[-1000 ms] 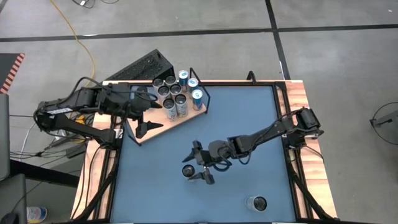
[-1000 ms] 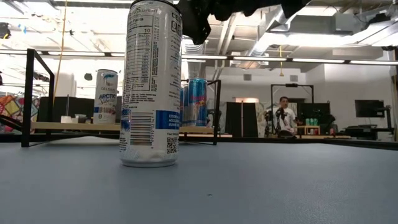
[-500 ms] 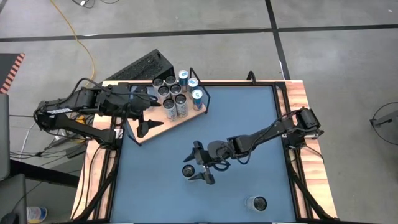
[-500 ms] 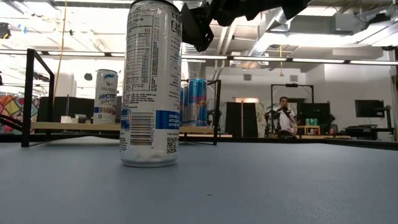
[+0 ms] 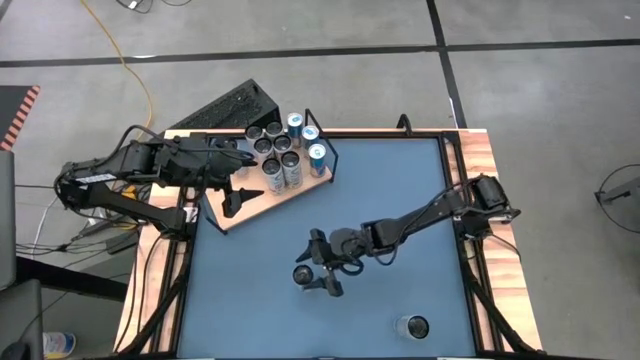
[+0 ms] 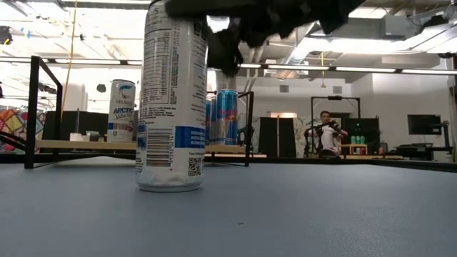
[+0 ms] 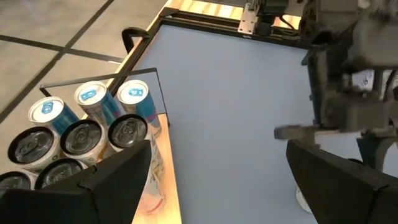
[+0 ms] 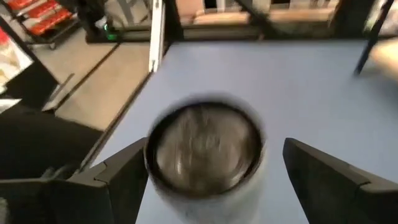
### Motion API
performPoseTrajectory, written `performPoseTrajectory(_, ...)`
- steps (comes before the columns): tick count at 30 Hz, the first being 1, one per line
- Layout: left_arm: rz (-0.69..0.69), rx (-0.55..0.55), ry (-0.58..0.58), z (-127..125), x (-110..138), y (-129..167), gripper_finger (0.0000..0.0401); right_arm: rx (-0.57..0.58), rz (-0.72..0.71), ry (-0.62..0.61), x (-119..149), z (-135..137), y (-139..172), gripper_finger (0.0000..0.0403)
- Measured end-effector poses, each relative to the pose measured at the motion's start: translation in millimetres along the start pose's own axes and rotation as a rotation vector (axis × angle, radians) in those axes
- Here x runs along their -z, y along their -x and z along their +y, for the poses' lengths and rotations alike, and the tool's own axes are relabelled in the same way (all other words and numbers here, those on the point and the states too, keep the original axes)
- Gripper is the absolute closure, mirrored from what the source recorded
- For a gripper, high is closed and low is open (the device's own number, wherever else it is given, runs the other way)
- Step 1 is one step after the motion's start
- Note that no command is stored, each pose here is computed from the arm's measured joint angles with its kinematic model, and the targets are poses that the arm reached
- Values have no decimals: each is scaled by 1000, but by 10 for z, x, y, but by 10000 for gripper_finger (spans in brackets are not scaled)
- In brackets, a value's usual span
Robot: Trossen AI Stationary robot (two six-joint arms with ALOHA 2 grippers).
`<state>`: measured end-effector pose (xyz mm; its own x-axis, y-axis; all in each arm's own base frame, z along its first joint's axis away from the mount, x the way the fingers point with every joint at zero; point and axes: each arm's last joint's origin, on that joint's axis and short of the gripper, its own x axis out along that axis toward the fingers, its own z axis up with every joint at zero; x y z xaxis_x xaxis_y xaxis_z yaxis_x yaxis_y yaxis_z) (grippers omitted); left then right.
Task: Place canned beverage on shelf
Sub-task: Put the left white and blue soda can on the shelf aligned with the other white and blue soda can
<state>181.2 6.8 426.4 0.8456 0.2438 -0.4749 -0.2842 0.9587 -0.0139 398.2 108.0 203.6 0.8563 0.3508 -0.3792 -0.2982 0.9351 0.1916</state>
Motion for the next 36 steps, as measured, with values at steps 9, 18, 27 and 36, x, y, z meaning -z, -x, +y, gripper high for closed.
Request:
performPoseTrajectory(9,1,0,14,0,1,0,41,-75,-16,-84,16,-104,-135,64)
performPoseTrajectory(18,11,-3,29,2,11,0,41,161,-7,-112,49,-146,-118,181)
performPoseTrajectory(27,42,-52,32,-20,11,-136,41,442,-49,-245,111,-43,-112,180)
performPoseTrajectory(36,92,-156,77,-78,14,-467,41,977,130,-134,12,6,70,180)
